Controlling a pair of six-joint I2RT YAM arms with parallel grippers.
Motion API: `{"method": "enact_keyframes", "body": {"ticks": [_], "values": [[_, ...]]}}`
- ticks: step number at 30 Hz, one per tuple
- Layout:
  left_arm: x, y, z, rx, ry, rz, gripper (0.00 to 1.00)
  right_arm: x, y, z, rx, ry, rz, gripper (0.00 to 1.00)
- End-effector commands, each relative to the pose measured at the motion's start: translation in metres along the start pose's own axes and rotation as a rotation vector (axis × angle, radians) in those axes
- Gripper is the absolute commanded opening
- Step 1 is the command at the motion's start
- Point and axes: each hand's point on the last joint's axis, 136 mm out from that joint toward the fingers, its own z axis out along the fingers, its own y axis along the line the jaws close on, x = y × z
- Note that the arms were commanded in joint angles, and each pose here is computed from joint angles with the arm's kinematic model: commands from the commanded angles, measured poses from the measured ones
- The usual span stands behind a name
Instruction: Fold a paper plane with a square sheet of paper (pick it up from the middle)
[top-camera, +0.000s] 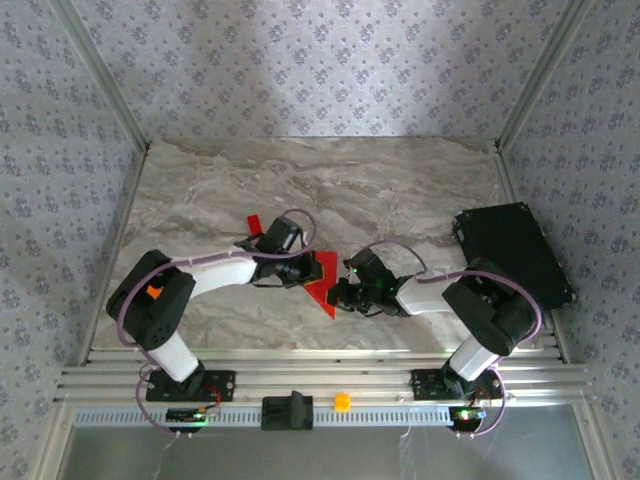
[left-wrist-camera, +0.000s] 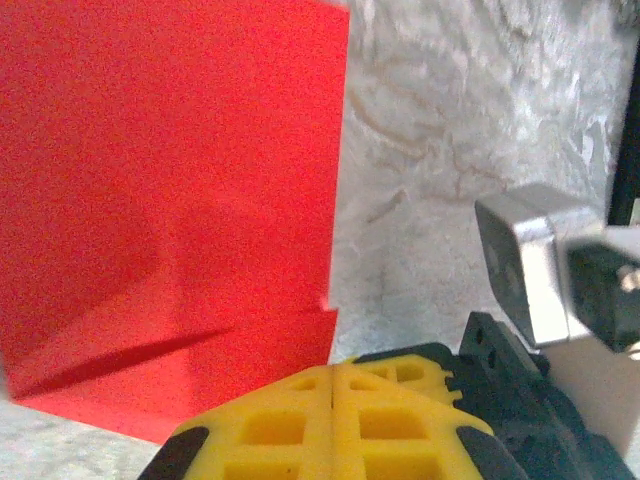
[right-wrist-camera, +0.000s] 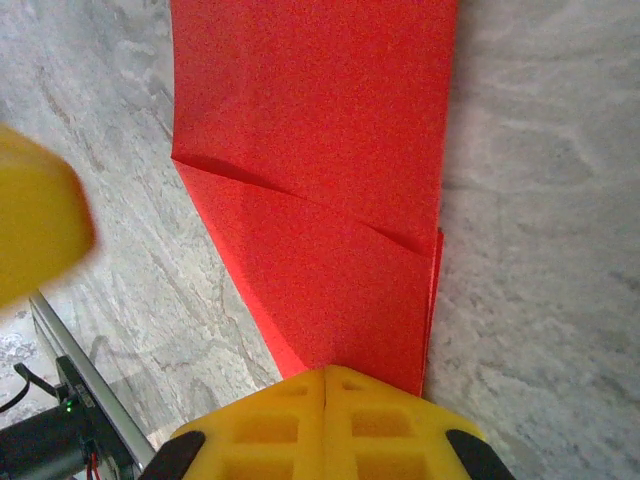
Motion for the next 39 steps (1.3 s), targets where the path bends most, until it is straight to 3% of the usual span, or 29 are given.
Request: {"method": "enact_keyframes", "body": {"ticks": [1,12,20,24,27,32,35,39], "values": [[0.013,0.017,0.014,0.001,0.040,-0.068,0.04,0.027,-0.051,0.002,0.166,0.063,0.070,0.02],[-0.008,0.079,-0.003,-0.051,-0.017,-0.175,0.03,0.032,-0.061,-0.006,0.165,0.075,0.032,0.02],[-0.026,0.061,-0.031,-0.013,-0.075,-0.165,0.04,0.031,-0.051,-0.013,0.128,0.181,-0.148,0.04],[-0.027,0.050,-0.044,-0.015,-0.109,-0.140,0.07,0.027,-0.046,-0.023,0.207,0.290,-0.320,0.05],[-0.025,0.048,-0.049,-0.021,-0.118,-0.130,0.10,0.014,-0.031,-0.030,0.208,0.294,-0.365,0.07],[-0.023,0.047,-0.053,-0.019,-0.120,-0.130,0.16,-0.028,0.030,-0.057,0.021,0.044,-0.369,0.17],[-0.025,0.045,-0.054,0.035,-0.110,-0.150,0.22,-0.055,0.019,-0.084,0.057,-0.151,-0.276,0.27],[-0.031,0.045,-0.054,0.074,-0.111,-0.165,0.34,-0.064,-0.007,-0.108,0.043,-0.300,-0.133,0.40]]}}
